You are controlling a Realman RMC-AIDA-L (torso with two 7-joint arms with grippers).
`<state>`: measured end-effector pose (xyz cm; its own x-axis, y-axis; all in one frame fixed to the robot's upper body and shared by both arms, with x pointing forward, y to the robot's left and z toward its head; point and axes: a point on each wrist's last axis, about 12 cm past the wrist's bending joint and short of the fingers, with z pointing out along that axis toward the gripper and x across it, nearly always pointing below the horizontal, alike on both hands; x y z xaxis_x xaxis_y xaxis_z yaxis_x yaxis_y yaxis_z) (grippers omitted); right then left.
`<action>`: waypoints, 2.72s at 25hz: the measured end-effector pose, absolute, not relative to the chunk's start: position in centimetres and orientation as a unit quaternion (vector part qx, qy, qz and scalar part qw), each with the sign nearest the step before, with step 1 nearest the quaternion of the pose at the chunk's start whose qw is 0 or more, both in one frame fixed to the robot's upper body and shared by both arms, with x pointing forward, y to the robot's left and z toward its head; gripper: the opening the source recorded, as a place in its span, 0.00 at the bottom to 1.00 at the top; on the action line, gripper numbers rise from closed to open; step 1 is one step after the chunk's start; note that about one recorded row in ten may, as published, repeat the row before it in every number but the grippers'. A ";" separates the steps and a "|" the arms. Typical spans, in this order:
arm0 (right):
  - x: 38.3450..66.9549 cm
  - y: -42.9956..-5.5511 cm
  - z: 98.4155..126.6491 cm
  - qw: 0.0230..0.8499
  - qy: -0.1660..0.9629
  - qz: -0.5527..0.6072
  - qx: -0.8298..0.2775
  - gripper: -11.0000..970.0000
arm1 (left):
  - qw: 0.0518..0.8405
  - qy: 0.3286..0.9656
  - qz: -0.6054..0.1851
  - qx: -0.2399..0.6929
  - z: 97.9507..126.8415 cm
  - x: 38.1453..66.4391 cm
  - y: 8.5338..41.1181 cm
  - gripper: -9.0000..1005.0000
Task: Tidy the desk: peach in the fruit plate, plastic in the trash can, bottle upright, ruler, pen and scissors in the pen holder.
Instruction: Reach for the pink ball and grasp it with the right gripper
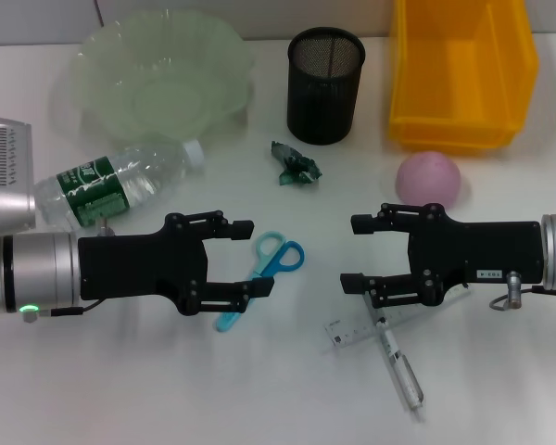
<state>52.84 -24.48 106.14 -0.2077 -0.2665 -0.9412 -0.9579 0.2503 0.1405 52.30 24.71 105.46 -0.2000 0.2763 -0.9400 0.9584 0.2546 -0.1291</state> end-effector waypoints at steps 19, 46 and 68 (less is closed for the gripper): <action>53.1 -24.4 106.6 0.426 0.662 0.409 -0.461 0.85 | 0.432 0.662 -0.395 0.467 105.6 52.5 24.6 0.79; 60.8 -25.5 117.3 0.233 0.838 0.292 -0.397 0.85 | 0.439 0.661 -0.392 0.467 105.8 52.6 24.8 0.78; 63.1 -22.1 115.3 0.211 0.860 0.096 -0.454 0.84 | 0.442 0.663 -0.389 0.461 105.8 52.8 24.7 0.78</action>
<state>63.10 -22.15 115.31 -0.4983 -0.7413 -0.4496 -0.8220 0.5688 -0.0267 52.81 24.72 105.84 -0.1828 0.2675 -0.9461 0.9566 0.2707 -0.1082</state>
